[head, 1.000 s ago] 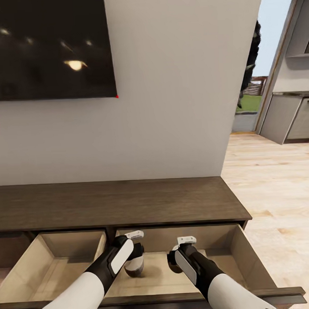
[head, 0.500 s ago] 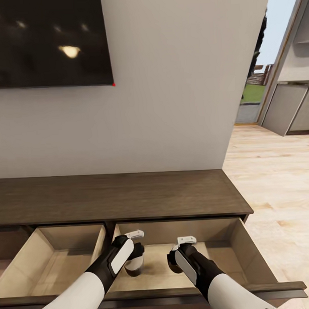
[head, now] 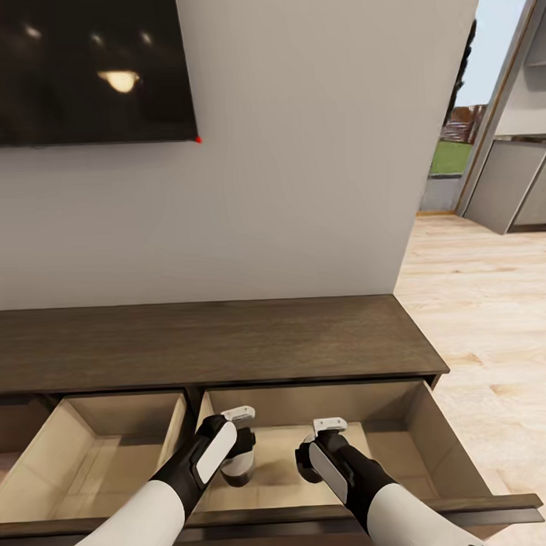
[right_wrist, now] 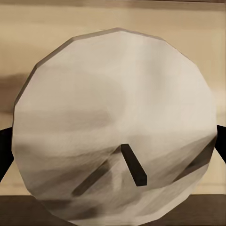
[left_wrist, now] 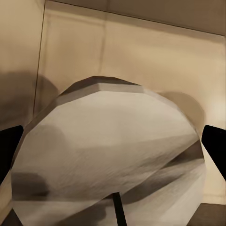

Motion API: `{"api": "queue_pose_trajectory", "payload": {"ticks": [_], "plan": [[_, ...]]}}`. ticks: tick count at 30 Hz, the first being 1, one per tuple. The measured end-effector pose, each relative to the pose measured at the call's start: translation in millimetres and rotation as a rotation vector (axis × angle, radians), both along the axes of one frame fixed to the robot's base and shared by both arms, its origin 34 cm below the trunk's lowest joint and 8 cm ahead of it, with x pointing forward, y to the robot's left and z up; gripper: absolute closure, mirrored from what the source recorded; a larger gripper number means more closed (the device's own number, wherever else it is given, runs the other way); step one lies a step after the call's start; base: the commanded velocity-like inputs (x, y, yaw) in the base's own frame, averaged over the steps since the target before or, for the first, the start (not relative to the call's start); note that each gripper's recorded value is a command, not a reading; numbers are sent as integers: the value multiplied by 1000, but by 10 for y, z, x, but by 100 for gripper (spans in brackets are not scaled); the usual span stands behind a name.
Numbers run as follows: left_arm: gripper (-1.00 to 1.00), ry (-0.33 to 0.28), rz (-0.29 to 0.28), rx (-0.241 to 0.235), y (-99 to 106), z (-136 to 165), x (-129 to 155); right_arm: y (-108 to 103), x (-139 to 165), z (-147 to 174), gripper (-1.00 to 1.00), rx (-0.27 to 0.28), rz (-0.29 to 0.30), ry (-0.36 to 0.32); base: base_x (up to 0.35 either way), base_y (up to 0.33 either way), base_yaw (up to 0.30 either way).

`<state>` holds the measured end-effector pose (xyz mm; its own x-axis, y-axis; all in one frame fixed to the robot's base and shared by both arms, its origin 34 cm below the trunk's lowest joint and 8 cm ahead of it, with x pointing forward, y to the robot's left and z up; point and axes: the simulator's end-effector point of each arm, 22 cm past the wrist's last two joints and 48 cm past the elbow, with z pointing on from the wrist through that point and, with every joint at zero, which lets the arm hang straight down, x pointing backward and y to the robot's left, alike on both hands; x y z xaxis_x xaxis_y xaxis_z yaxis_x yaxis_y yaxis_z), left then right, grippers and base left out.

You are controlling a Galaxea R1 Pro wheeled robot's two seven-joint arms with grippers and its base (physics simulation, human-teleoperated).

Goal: Place each of the two pumpkins and all three candles from the living room inside a cabinet in the living room (use any cabinet), then make sure every cabinet is closed, and position the cauldron so it is next to a table in the living room.

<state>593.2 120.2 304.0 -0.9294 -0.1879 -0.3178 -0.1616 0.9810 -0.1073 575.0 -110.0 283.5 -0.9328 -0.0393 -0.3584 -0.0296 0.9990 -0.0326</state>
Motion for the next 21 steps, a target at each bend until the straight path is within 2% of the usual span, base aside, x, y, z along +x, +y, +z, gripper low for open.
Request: {"api": "queue_pose_trajectory", "payload": {"ticks": [6, 21], "plan": [[100, 24, 0, 0, 0, -131, -50, 0, -55, -126, 100, 0, 0, 24, 0, 0, 0], [100, 36, 0, 0, -1, -193, -74, 3, -85, -189, 100, 1, 0, 37, 0, 0, 0]]}}
